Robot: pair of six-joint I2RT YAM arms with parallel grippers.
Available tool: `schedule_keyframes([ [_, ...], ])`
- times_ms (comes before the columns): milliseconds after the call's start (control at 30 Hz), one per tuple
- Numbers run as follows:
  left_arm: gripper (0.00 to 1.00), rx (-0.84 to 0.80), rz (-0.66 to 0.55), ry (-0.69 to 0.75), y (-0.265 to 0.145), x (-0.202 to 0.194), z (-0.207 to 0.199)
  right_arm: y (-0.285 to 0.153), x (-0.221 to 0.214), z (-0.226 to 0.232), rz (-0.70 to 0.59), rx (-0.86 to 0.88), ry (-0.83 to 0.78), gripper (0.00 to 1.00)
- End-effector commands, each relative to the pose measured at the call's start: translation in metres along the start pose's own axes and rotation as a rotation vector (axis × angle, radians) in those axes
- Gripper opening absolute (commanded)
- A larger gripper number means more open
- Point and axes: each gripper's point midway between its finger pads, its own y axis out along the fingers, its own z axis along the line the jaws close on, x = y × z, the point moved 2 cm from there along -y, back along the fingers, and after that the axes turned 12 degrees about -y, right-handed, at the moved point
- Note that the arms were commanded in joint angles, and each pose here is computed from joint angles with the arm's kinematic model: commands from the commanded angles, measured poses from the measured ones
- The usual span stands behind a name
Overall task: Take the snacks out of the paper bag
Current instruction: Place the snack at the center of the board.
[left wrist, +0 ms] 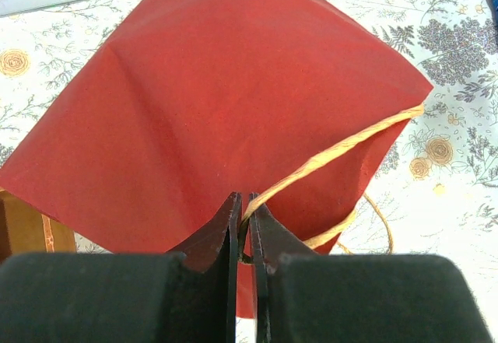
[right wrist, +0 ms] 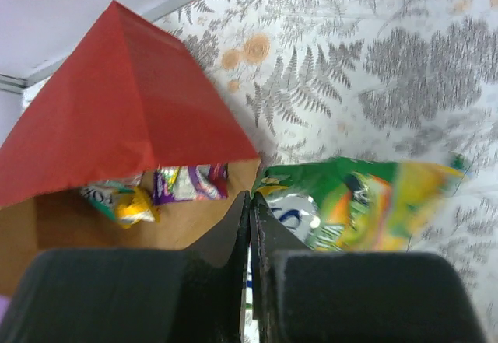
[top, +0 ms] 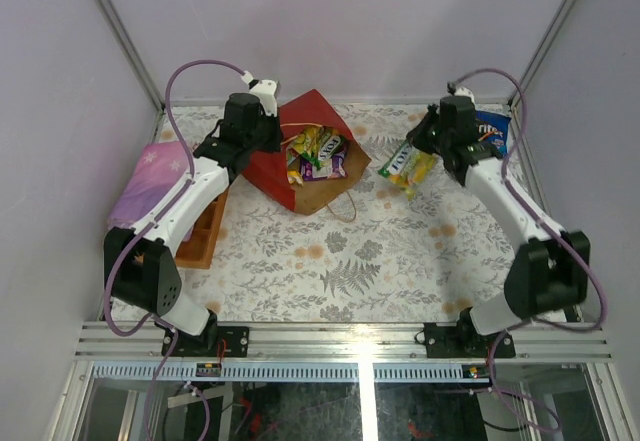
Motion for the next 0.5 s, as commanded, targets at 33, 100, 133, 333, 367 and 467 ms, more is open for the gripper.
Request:
schedule_keyframes([
  [33, 0.06, 0.019, -0.010, 0.004, 0.007, 0.004, 0.007, 0.028, 0.082, 0.011, -0.072, 0.013, -0.203, 0.00],
  [100, 0.06, 0.018, -0.002, 0.002, 0.010, 0.003, 0.008, 0.045, 0.097, 0.003, -0.055, -0.036, -0.325, 0.00],
  [133, 0.06, 0.018, 0.003, 0.001, 0.012, 0.002, 0.008, 0.057, 0.101, -0.007, -0.037, -0.085, -0.377, 0.00],
  [333, 0.05, 0.000, 0.017, -0.003, 0.018, 0.001, 0.005, 0.083, 0.159, -0.041, -0.078, -0.291, -0.673, 0.00],
  [367, 0.05, -0.002, 0.022, -0.004, 0.019, 0.000, 0.005, 0.087, 0.165, -0.044, -0.080, -0.313, -0.725, 0.00],
  [467, 0.05, -0.007, 0.028, -0.006, 0.021, -0.001, 0.004, 0.106, 0.164, -0.054, -0.040, -0.330, -0.881, 0.00],
])
